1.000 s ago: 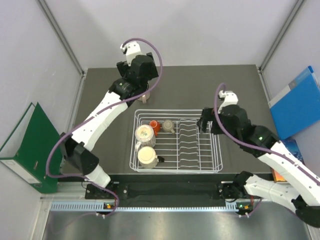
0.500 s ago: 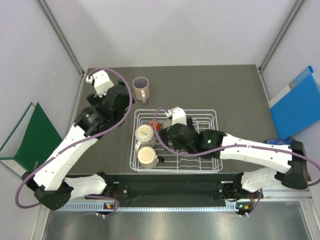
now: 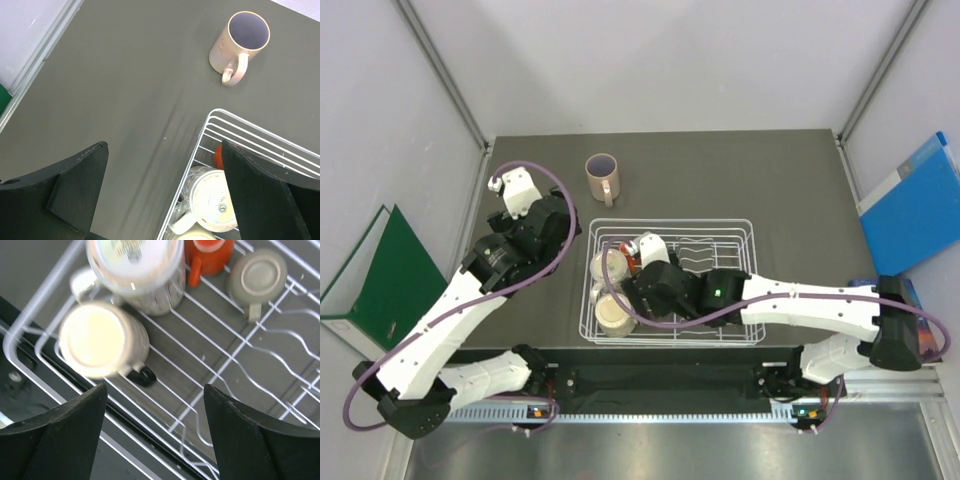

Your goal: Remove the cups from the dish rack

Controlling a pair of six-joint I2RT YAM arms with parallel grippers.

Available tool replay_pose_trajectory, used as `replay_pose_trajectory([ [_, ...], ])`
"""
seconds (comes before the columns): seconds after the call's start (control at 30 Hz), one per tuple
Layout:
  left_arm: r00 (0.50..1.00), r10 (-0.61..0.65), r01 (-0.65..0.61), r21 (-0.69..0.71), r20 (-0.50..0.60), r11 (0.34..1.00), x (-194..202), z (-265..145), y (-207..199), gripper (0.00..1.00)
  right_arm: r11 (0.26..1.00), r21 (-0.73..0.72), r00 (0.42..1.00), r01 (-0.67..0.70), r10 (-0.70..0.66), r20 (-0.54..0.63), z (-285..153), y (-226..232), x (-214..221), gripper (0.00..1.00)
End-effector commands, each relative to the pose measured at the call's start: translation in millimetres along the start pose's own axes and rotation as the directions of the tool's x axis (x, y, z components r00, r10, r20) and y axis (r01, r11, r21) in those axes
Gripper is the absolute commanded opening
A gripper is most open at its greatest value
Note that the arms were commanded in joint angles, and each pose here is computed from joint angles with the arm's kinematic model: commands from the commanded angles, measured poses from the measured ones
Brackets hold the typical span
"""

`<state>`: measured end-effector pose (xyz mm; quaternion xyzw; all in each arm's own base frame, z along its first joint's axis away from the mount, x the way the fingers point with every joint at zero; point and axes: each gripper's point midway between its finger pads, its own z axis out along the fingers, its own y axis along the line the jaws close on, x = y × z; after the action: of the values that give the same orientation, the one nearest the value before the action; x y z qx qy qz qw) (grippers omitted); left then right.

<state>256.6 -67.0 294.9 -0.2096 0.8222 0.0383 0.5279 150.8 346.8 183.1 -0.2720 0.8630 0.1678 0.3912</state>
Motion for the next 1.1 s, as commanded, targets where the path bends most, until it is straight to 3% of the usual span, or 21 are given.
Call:
replay_pose_trajectory([
  [0.0,1.0,-0.008,0.007,0.025,0.016,1.0,-2.3,-2.0,-0.6,0.99,0.994,-0.076,0.996,0.078,-0.08,-0.032,-16.0,-3.4,25.1,0.79],
  [0.3,1.0,0.018,-0.017,0.043,-0.024,0.999,11.5,5.3,-11.6,0.99,0.975,-0.173,0.986,0.142,-0.155,-0.061,-11.6,10.2,49.6,0.8],
  [0.73,0.998,0.024,-0.024,0.006,-0.064,1.0,24.8,2.9,3.2,0.99,0.94,-0.239,0.955,0.244,-0.276,-0.112,30.8,41.3,74.6,0.78],
  [1.07,0.997,0.015,-0.015,-0.006,-0.07,1.0,26.6,-2.2,14.0,0.99,0.925,-0.241,0.935,0.293,-0.329,-0.128,57.0,50.8,79.4,0.6],
])
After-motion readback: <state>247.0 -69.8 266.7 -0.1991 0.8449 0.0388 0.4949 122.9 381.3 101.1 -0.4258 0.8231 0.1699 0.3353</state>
